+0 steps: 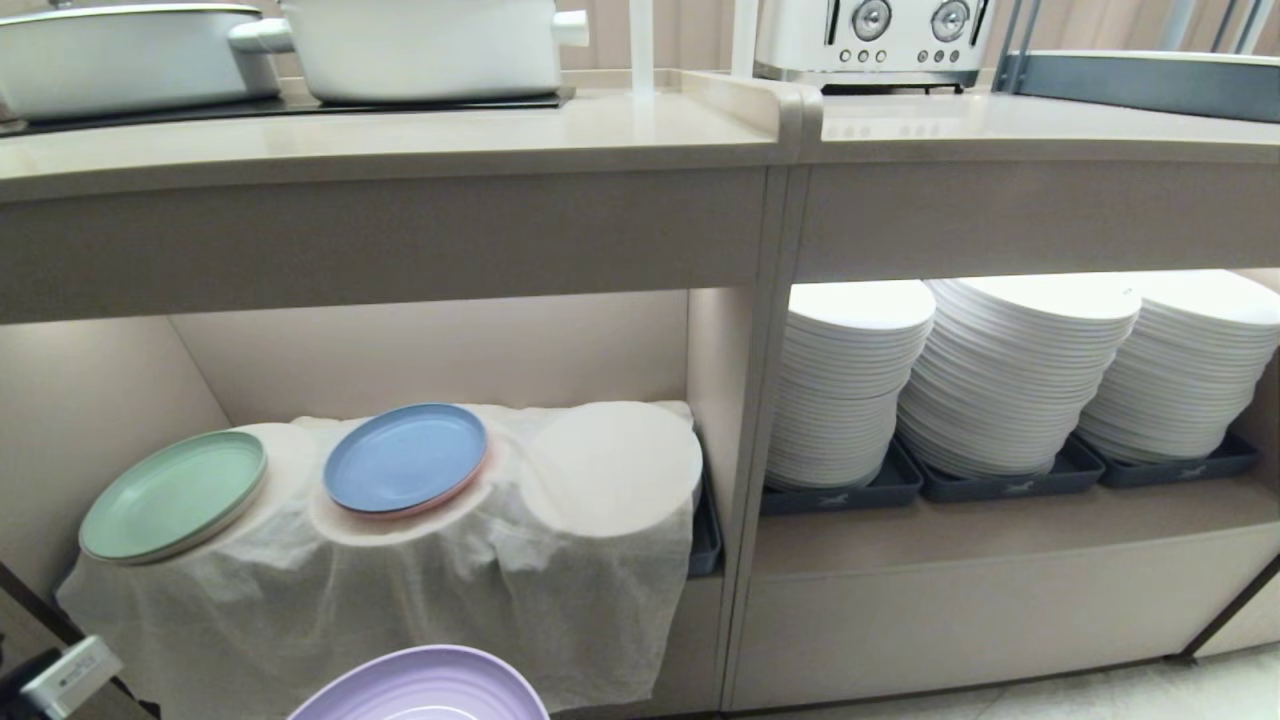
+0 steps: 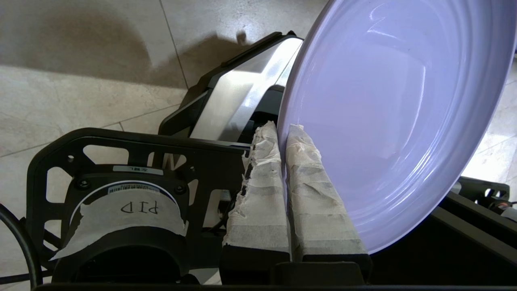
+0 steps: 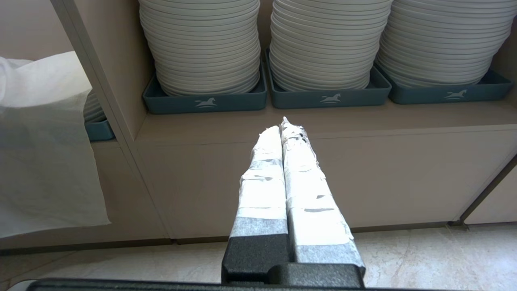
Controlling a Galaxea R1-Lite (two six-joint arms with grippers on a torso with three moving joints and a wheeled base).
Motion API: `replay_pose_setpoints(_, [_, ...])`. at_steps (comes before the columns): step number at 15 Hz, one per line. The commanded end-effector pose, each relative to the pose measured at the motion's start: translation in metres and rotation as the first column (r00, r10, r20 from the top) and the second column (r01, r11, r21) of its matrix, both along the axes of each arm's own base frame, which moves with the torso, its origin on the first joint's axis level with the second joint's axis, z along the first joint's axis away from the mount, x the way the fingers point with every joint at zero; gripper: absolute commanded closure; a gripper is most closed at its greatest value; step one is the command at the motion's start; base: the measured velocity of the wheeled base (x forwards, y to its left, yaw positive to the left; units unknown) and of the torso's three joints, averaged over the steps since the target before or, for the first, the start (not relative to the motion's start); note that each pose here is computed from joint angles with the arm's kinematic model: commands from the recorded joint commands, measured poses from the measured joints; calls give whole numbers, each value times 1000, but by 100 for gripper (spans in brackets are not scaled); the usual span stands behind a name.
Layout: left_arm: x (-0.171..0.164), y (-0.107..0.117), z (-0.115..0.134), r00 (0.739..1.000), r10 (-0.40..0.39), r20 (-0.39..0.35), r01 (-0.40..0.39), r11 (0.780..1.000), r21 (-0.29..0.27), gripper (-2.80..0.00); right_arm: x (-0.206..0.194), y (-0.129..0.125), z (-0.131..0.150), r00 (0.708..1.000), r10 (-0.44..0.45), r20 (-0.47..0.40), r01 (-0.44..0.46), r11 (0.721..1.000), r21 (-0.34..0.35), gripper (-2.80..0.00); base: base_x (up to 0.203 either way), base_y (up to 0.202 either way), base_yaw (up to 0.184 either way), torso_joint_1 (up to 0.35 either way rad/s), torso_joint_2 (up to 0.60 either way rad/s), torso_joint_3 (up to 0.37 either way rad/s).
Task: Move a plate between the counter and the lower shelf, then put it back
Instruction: Put the plate in the cupboard
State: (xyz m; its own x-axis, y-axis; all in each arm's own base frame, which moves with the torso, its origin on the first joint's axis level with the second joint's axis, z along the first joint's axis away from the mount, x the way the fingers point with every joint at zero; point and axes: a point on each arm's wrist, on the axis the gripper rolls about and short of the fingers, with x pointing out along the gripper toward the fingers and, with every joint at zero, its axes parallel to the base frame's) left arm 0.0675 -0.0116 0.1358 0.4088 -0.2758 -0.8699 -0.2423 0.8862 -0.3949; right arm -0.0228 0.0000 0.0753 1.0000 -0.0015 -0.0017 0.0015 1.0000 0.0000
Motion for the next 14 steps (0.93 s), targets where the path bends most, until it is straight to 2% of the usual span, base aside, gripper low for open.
replay_pose_setpoints(1, [0, 0, 0, 1000, 2, -4, -2, 1000, -2, 0, 0, 0, 0, 1000, 1, 0, -1, 1000, 0, 0, 0, 0, 0, 0, 0, 0])
replay_pose_setpoints(14, [10, -2, 1, 1000, -9, -9, 9, 1000, -27, 0, 0, 0, 0, 1000, 0, 0, 0, 1000, 0, 0, 0, 0, 0, 0, 0, 0])
